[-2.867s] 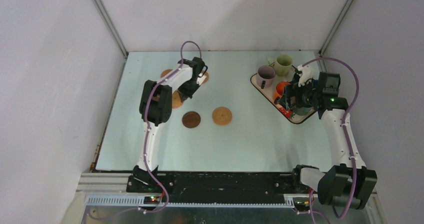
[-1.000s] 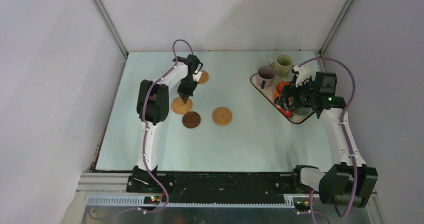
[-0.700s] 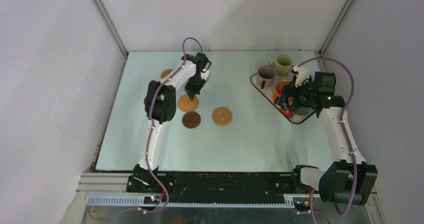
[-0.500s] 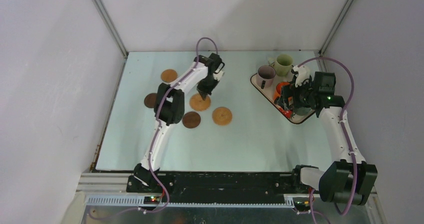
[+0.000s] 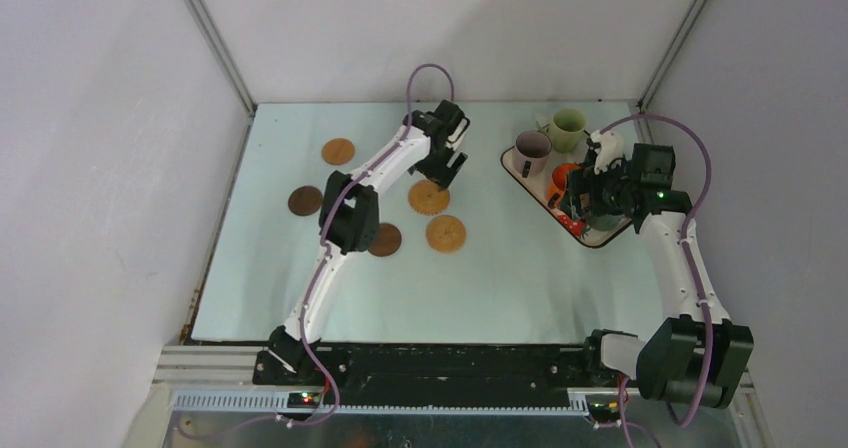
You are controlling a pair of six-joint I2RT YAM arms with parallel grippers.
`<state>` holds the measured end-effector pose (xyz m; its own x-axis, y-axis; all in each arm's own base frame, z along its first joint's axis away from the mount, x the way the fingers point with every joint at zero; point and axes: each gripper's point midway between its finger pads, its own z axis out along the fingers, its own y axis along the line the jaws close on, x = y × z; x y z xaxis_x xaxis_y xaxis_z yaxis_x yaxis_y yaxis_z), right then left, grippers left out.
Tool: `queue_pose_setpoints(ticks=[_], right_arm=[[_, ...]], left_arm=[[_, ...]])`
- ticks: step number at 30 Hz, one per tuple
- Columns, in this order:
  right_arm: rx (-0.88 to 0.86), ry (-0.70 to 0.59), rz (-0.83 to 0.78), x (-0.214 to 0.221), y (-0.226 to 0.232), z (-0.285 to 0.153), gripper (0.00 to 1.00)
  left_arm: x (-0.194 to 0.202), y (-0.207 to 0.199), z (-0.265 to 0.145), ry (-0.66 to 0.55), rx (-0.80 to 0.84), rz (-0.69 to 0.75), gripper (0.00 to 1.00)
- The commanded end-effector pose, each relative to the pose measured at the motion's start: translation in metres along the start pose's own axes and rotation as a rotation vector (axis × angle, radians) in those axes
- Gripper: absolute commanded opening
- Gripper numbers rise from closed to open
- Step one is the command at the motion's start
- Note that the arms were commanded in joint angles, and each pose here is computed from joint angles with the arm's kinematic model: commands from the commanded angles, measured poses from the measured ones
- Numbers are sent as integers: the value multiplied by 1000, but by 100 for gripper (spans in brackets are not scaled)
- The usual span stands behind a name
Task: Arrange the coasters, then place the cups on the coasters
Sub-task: Move the coaster to the center of the board.
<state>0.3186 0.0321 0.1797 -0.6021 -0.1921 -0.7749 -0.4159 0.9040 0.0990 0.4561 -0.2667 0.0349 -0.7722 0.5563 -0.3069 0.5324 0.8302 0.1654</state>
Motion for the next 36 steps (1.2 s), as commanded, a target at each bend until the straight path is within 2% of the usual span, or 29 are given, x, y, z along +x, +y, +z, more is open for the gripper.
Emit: queue_pose_setpoints(ticks=[1, 2, 3, 4, 5, 6, 7, 8, 9, 10, 11, 12, 13, 14, 15, 16, 17, 18, 19, 22, 23, 24, 25, 26, 27, 30, 34, 35, 36], right_arm=[[0, -19, 5, -3, -4, 1, 93], [-2, -19, 7, -3, -4, 1, 93], [-2, -20, 8, -4, -4, 1, 93], [-5, -21, 11, -4, -4, 1, 93], [-7, -23, 12, -4, -4, 0, 93], [-13, -26, 13, -4, -2, 0, 93], [-17, -28, 13, -5, -1, 0, 93], [-27, -32, 16, -6, 0, -1, 93], [-34, -35, 14, -6, 2, -1, 93], [-46, -39, 13, -7, 5, -1, 92], [-52, -44, 11, -9, 8, -1, 93], [-70, -48, 4, -10, 13, 0, 92], [-77, -53, 0, -12, 16, 0, 92], [-95, -55, -20, -14, 24, 2, 92], [-98, -57, -27, -15, 27, 3, 92], [-99, -64, -58, -19, 34, 6, 92], [-82, -60, -78, -19, 36, 9, 92], [-98, -69, -119, -24, 48, 14, 92], [-91, -68, -163, -28, 58, 19, 93], [-80, -83, -275, -43, 84, 40, 94], [-70, -88, -336, -52, 100, 44, 95], [-72, -73, -365, -58, 109, 55, 95], [-87, -63, -419, -60, 128, 62, 95], [-96, -48, -437, -66, 136, 76, 95], [-93, -43, -453, -69, 146, 85, 95], [-42, -5, -430, -97, 159, 132, 94], [78, 142, -439, -102, 163, 196, 92], [98, 235, -451, -77, 161, 217, 91], [102, 208, -436, -92, 168, 221, 91]], left_arm=[[-52, 64, -101, -271, -65, -145, 96], [-57, 73, -132, -330, -66, -159, 99], [-49, 82, -136, -326, -57, -166, 99], [-51, 91, -173, -397, -57, -167, 99], [-38, 97, -172, -379, -31, -170, 100], [-35, 106, -208, -447, -34, -162, 100], [-17, 112, -206, -418, -16, -164, 100], [-5, 126, -235, -465, -21, -159, 100], [18, 127, -228, -417, -22, -154, 100], [31, 134, -258, -476, -54, -142, 100], [56, 143, -242, -430, -77, -158, 100], [74, 150, -266, -476, -126, -149, 100], [100, 155, -247, -428, -155, -162, 100], [121, 166, -278, -491, -249, -183, 100], [145, 164, -251, -420, -267, -186, 100], [176, 165, -244, -380, -318, -198, 100], [189, 166, -255, -407, -351, -210, 100], [212, 163, -241, -352, -363, -216, 100], [226, 161, -250, -367, -382, -224, 100], [273, 149, -236, -324, -390, -237, 100], [280, 149, -244, -369, -413, -249, 100], [292, 148, -238, -359, -431, -263, 100], [294, 150, -247, -427, -462, -288, 100], [304, 150, -239, -416, -482, -300, 100], [303, 155, -248, -482, -527, -327, 100], [310, 163, -246, -547, -606, -392, 100], [317, 176, -258, -568, -704, -484, 100], [317, 178, -260, -570, -715, -494, 100], [315, 180, -263, -575, -720, -499, 100]])
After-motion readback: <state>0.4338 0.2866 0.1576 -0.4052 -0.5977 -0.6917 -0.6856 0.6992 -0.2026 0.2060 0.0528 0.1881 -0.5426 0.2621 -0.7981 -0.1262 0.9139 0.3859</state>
